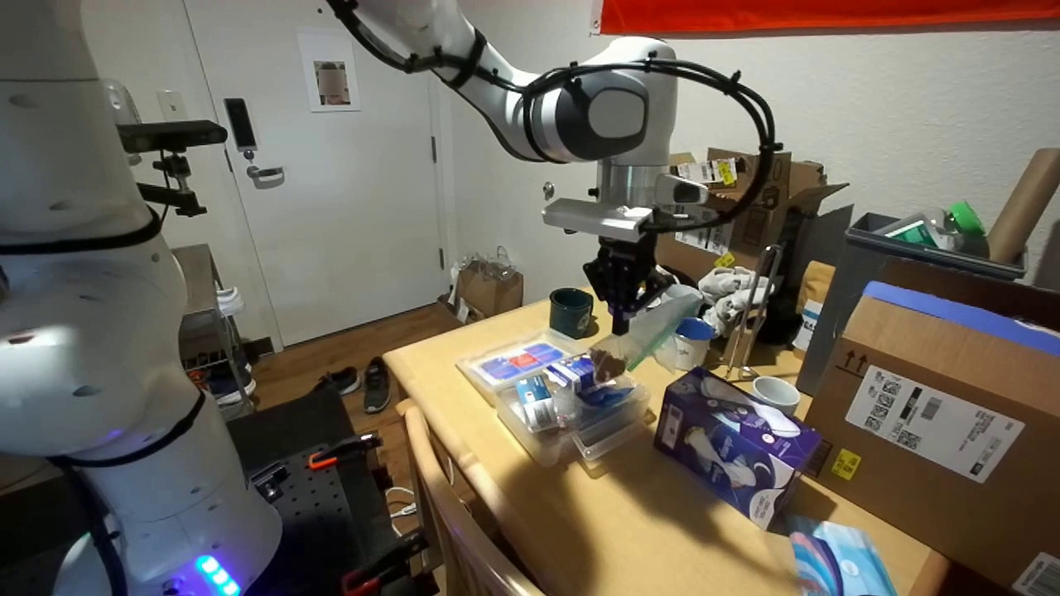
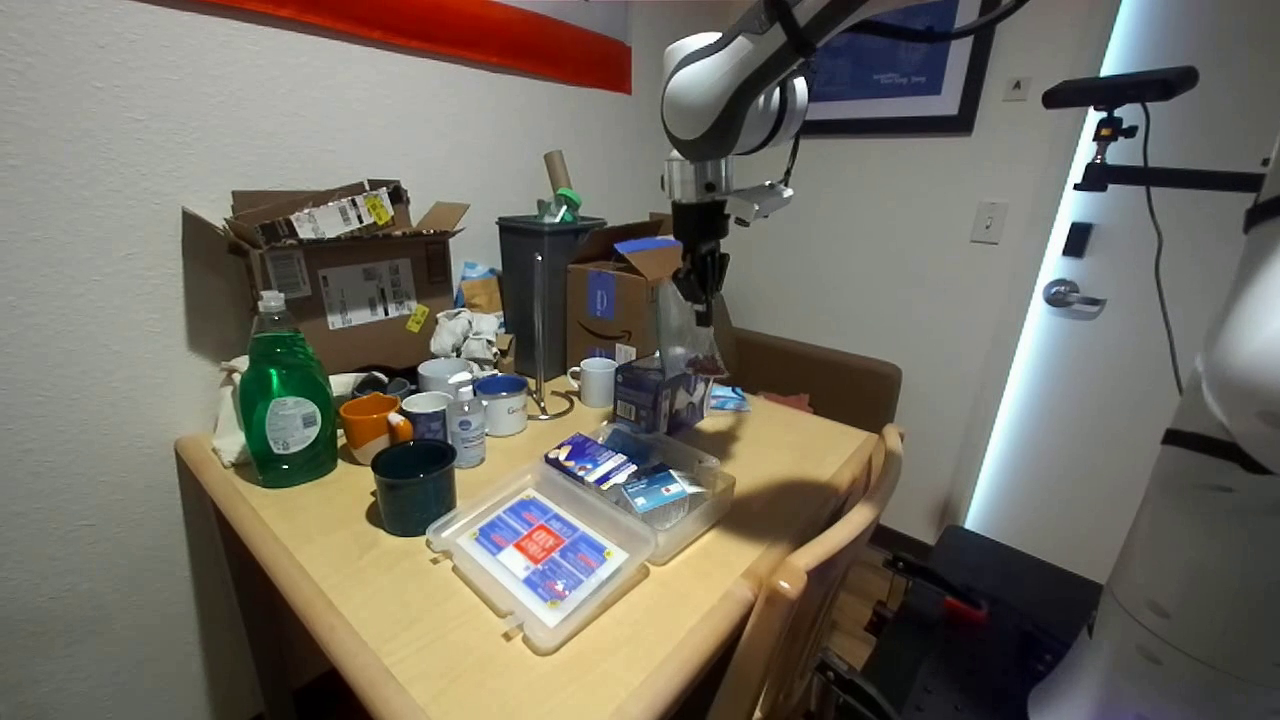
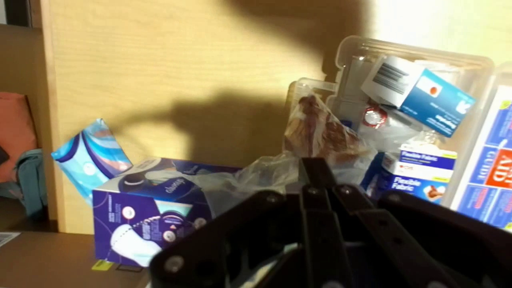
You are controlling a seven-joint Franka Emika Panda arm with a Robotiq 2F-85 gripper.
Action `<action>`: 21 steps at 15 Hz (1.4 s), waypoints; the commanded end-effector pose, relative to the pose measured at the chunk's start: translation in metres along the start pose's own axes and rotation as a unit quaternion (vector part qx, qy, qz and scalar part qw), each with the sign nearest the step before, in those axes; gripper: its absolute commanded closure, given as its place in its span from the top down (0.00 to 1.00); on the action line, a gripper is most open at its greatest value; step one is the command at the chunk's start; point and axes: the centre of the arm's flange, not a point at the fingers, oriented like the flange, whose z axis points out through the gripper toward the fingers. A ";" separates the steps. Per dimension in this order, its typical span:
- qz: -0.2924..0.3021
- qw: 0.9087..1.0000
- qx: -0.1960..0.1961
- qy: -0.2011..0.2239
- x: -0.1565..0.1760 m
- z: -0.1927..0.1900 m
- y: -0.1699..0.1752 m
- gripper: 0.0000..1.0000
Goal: Pick the plastic zip bag on the table and put it in the plastic box
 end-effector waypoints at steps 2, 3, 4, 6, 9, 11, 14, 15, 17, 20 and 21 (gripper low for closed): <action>-0.035 0.999 0.015 -0.002 0.002 -0.020 -0.066 0.00; -0.037 0.999 0.017 -0.002 0.007 -0.020 -0.077 0.00; -0.038 0.999 0.020 -0.002 0.010 -0.020 -0.089 0.00; -0.030 0.999 0.028 -0.002 0.016 -0.017 -0.109 0.00; 0.006 1.000 0.022 -0.002 0.022 -0.010 -0.126 0.00; 0.034 0.999 0.026 0.000 0.025 -0.008 -0.131 0.00; 0.082 0.997 0.007 0.005 0.037 0.001 -0.136 0.00; 0.101 0.995 0.005 0.008 0.042 0.005 -0.137 0.00; 0.134 0.991 0.007 0.011 0.050 0.011 -0.138 0.00; 0.186 0.982 0.006 0.012 0.061 0.029 -0.135 0.00; 0.208 0.978 0.007 0.011 0.065 0.035 -0.130 0.00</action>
